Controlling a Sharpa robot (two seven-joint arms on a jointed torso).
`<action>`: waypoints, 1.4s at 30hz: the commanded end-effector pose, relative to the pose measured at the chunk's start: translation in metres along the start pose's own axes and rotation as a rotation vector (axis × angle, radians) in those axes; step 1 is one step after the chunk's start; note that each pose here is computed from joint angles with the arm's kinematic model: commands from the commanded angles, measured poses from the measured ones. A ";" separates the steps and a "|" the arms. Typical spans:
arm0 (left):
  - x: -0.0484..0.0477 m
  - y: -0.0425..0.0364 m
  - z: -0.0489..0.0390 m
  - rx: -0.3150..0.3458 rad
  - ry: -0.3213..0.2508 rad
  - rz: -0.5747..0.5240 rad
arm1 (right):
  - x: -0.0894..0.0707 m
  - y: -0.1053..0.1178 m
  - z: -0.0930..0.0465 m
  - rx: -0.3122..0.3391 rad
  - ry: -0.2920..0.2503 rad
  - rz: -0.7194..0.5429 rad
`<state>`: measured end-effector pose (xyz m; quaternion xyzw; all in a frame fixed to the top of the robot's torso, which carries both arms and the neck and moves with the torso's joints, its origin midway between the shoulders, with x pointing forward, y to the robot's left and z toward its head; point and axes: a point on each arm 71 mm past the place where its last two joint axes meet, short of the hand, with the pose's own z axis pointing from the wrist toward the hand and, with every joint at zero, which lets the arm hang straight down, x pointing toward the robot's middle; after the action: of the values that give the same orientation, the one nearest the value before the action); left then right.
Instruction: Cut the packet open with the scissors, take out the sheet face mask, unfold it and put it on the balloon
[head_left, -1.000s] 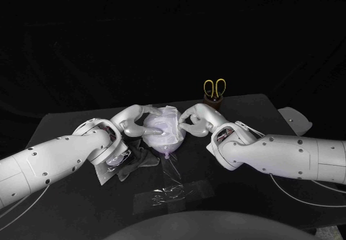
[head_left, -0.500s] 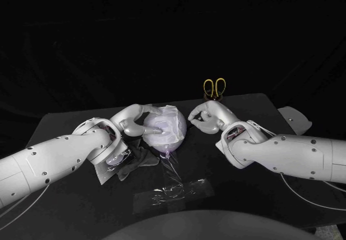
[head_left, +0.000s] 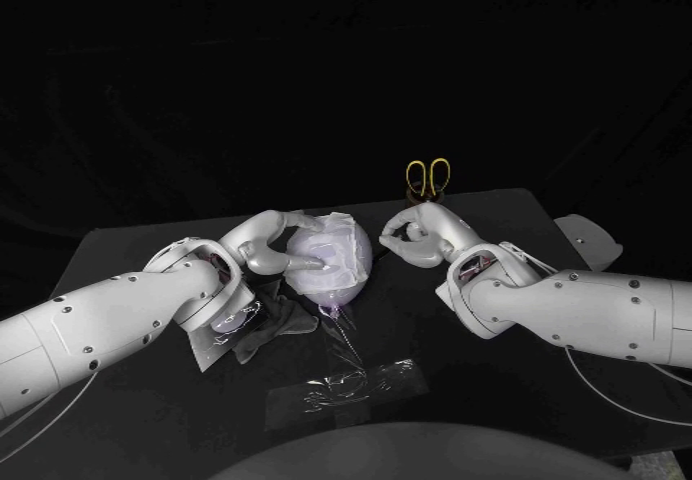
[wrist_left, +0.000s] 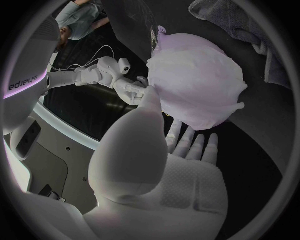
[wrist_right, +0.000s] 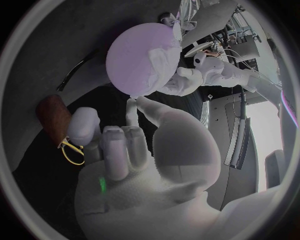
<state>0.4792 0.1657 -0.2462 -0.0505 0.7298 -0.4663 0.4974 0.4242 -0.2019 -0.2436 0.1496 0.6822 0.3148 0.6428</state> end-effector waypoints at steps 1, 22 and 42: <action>0.0050 0.0007 -0.0001 -0.008 0.033 -0.009 | 0.010 0.006 0.000 -0.014 0.091 0.025; 0.0056 0.0000 0.0002 -0.007 0.035 -0.012 | 0.024 0.019 0.007 -0.018 0.091 0.021; 0.0064 -0.0008 0.0007 -0.006 0.038 -0.016 | 0.035 0.021 0.019 -0.008 0.121 -0.014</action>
<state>0.4792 0.1654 -0.2463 -0.0529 0.7303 -0.4666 0.4962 0.4346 -0.1632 -0.2553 0.1369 0.7092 0.3239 0.6111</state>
